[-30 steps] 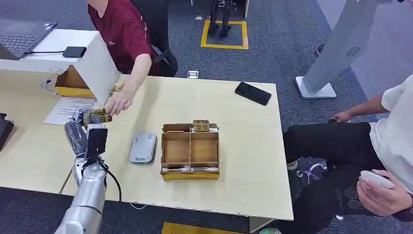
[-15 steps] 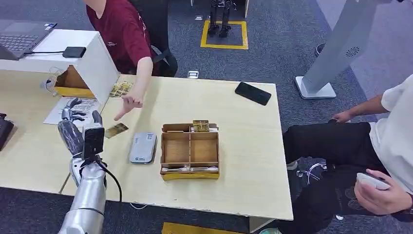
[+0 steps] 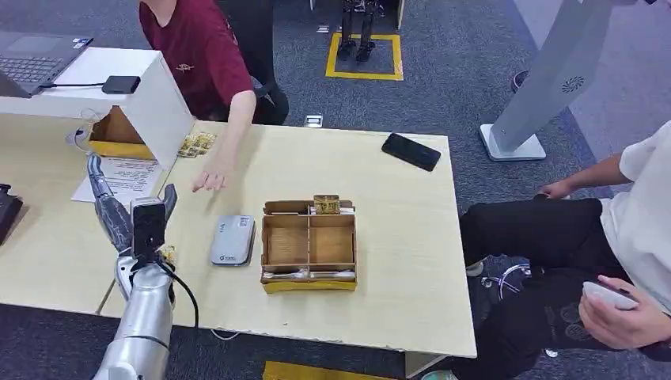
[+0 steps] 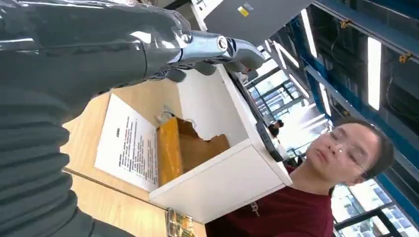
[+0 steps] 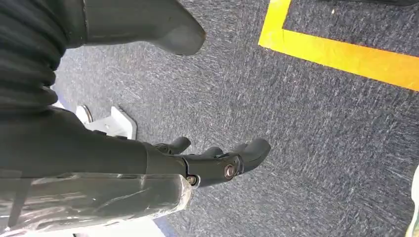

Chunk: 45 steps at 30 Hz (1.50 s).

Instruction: Pass the card to the sensor for recognition and then transmit it.

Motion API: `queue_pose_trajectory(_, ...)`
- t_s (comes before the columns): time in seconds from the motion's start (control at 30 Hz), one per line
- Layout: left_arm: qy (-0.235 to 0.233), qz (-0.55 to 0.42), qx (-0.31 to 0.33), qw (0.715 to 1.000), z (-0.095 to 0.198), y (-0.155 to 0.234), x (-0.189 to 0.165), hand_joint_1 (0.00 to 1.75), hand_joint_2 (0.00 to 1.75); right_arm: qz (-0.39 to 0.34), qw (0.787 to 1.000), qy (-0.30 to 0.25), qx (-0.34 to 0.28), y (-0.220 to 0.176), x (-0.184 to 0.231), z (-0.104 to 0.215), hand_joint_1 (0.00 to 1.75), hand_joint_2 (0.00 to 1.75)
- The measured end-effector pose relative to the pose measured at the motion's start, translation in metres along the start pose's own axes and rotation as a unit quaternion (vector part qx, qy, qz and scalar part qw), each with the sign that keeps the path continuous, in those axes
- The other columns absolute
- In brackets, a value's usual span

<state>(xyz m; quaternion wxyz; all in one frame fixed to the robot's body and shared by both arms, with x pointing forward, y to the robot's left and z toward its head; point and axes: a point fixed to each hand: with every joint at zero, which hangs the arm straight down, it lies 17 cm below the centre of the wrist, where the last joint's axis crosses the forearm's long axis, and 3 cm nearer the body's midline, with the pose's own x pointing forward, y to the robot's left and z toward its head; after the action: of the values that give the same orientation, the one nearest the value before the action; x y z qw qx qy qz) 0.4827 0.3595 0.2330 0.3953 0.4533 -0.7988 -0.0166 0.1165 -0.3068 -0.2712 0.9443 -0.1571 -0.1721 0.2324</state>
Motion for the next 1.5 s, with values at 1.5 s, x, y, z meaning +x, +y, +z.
queue_pose_trajectory(1.5,0.029,0.027,-0.013,0.999,0.002,-0.008,-0.011,0.0,1.75,-0.005,1.0,0.003,0.002,0.003,0.0,0.001,0.0,1.75)
